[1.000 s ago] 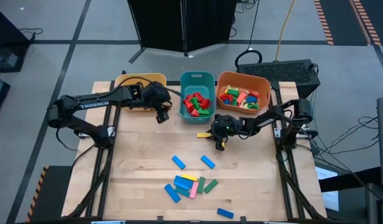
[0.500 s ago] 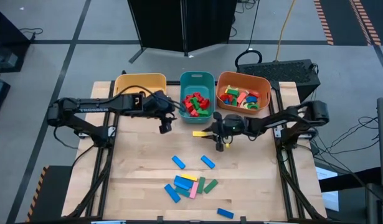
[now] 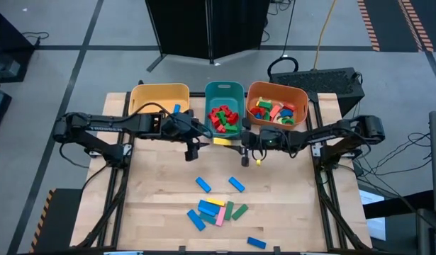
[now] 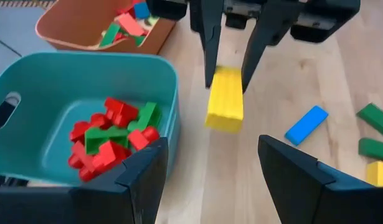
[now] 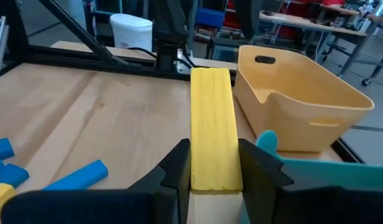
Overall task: Sort blocks by size
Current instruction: Put the yellow rectangle block into the yellow bin
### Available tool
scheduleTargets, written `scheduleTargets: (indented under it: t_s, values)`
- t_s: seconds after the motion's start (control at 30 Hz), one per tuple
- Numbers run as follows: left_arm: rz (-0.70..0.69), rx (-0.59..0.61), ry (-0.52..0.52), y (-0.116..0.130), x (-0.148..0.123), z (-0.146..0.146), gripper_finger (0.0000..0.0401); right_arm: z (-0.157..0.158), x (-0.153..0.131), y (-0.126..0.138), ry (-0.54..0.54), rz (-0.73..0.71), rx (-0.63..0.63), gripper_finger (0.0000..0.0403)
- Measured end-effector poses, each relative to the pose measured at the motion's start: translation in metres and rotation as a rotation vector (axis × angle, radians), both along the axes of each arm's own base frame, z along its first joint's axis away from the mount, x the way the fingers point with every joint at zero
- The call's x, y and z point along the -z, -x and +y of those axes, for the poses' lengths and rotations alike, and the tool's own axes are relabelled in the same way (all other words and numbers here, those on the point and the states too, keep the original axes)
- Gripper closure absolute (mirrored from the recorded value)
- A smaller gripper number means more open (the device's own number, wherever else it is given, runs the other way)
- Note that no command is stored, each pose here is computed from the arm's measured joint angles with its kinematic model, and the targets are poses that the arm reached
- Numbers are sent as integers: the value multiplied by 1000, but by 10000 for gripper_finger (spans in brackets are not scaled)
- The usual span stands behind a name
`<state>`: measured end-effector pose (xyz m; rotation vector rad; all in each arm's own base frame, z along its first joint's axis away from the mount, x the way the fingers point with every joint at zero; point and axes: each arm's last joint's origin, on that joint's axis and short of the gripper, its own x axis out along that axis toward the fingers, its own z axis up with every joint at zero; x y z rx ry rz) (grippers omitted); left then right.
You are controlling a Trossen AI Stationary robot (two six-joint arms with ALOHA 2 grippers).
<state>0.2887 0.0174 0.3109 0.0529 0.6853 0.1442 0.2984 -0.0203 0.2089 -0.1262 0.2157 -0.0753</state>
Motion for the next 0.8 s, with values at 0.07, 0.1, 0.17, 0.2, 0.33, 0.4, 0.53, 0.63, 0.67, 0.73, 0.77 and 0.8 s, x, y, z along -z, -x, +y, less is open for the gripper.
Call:
scheduleTargets:
  t_s: [0.07, 0.1, 0.17, 0.2, 0.33, 0.4, 0.53, 0.63, 0.67, 0.73, 0.77, 0.8]
  values:
    - [-11, 6, 0, -1, -1, -2, 162, 3, -3, -2, 13, -1, -12, 311]
    - [-10, 7, 0, -1, -1, -2, 162, 4, -5, -3, 19, -5, -16, 311]
    - [-8, 11, 0, -1, -1, -3, 162, 5, -8, -5, 22, -16, -22, 311]
    - [-9, 12, 0, -1, -1, -4, 162, 6, -9, -5, 24, -19, -25, 311]
    - [-21, 19, -1, -4, 0, -5, 162, 7, -12, -7, 31, -29, -30, 311]
    - [-26, 23, -1, -6, 1, -6, 162, 7, -13, -7, 32, -33, -29, 311]
    - [-35, 34, 0, -15, 7, -9, 162, 7, -13, -7, 32, -38, -30, 311]
    - [-46, 37, 0, -22, 11, -9, 162, 8, -13, -7, 33, -40, -33, 311]
    - [-40, 37, 0, -22, 12, -9, 162, 8, -13, -7, 33, -40, -33, 311]
    - [-28, 39, -2, -24, 16, -9, 162, 8, -13, -7, 33, -39, -33, 311]
    - [-34, 42, -7, -26, 16, -9, 162, 8, -13, -7, 32, -39, -33, 312]
    - [-25, 48, -14, -27, 17, -9, 162, 8, -13, -7, 32, -39, -33, 312]
